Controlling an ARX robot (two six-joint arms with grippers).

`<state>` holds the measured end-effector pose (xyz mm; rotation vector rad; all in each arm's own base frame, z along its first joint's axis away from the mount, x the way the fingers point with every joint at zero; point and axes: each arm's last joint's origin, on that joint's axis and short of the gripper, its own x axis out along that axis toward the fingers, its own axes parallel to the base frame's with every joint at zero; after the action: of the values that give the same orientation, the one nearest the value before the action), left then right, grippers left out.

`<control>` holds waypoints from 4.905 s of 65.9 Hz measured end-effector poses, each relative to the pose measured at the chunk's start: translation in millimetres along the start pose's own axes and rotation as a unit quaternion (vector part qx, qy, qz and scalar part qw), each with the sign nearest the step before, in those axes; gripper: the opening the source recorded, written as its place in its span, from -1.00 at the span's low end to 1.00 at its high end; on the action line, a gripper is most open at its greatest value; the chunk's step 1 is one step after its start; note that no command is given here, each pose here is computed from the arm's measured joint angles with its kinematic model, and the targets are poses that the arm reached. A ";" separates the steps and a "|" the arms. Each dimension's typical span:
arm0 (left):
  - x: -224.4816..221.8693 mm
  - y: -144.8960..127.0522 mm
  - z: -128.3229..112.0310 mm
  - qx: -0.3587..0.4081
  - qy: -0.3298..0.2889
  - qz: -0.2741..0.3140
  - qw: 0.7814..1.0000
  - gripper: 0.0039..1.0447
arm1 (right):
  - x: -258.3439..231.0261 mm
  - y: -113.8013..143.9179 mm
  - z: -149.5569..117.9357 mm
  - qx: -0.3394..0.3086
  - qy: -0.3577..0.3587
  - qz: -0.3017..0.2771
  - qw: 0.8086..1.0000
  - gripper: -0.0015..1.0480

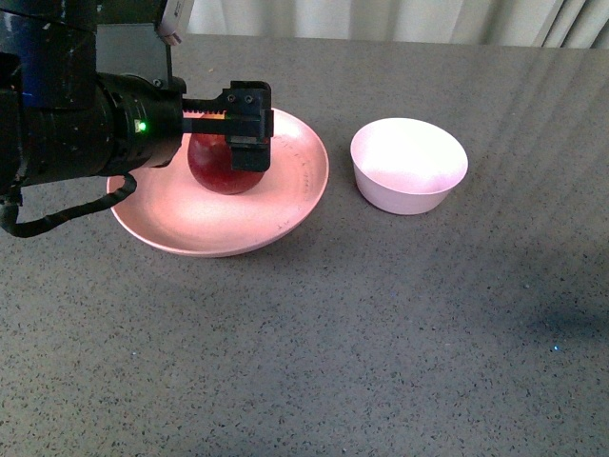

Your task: Move apple from plate to bowl

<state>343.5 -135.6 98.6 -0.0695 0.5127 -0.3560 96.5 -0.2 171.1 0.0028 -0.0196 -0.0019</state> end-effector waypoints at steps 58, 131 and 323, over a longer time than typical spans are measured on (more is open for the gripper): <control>27.3 -10.8 -6.1 0.052 0.029 0.015 0.998 0.37 | 0.0 0.0 0.0 0.000 0.000 0.000 1.000 0.83; 57.5 -137.4 24.3 0.099 0.017 -0.127 0.987 0.37 | 0.0 0.0 0.0 0.000 0.000 0.000 1.000 0.83; -268.2 42.9 -52.7 0.031 -0.261 0.172 0.949 -0.97 | 0.0 0.0 0.0 0.000 0.000 0.000 1.000 0.83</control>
<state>113.6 -0.3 171.6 -0.0105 -0.0158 -0.0024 96.5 -0.2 171.1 0.0028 -0.0193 -0.0019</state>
